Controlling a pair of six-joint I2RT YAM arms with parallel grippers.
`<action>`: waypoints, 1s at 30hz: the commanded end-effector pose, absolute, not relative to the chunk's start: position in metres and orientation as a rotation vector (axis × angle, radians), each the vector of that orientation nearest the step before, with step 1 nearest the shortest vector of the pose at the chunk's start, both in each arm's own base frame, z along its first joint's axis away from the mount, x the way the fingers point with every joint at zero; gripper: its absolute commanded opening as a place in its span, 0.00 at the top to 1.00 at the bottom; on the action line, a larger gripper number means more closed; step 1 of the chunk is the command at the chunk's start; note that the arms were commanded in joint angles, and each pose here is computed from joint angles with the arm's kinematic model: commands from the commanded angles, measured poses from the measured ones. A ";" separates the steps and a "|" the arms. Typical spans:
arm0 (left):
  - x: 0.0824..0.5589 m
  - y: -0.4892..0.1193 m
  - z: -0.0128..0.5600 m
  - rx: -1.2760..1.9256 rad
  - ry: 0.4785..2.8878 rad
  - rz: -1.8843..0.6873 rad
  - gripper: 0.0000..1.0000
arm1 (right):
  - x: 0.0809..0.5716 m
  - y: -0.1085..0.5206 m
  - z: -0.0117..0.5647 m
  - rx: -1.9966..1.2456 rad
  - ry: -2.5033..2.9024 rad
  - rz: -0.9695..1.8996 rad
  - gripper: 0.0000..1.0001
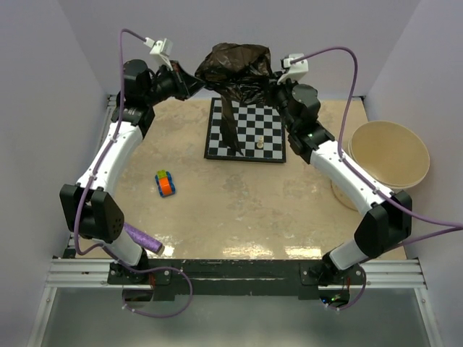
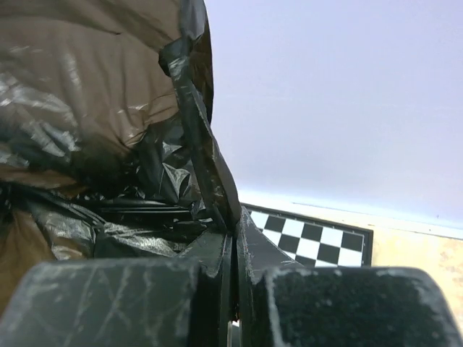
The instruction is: Put the trash bags into the trash bin
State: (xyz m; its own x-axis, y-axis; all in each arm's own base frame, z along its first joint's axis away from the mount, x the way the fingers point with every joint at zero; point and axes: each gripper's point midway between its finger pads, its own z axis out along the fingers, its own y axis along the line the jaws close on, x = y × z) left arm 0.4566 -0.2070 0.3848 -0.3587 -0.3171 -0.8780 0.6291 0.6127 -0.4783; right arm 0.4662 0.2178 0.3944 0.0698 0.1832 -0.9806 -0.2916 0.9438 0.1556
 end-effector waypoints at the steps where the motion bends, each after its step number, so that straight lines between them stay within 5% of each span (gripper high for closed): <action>1: 0.447 -0.195 0.395 0.316 1.650 -0.955 1.00 | 0.447 0.196 0.416 -0.076 1.421 0.305 1.00; 14: 0.430 -0.190 0.382 0.554 1.663 -1.016 1.00 | 0.452 0.150 0.404 0.005 1.464 0.225 1.00; 17: 0.410 -0.199 0.376 0.698 1.652 -1.100 0.82 | 0.452 0.158 0.402 -0.026 1.470 0.255 1.00; 18: 0.404 -0.199 0.375 0.722 1.655 -1.099 0.66 | 0.453 0.160 0.403 -0.038 1.468 0.262 1.00; 23: 0.396 -0.182 0.402 0.758 1.504 -0.832 0.35 | 0.451 0.182 0.406 -0.164 1.465 0.326 1.00; 30: 0.393 -0.193 0.407 0.493 1.560 -0.780 0.30 | 0.456 0.191 0.406 -0.075 1.494 0.439 1.00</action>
State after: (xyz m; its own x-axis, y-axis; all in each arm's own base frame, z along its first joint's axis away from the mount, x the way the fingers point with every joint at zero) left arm 0.4026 -0.1864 0.3805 -0.2318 -0.0534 -0.9713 0.7626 0.6099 -0.2155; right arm 0.4564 0.1833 0.3749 -0.0086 0.1358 -0.9907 -0.2946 0.9464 0.1323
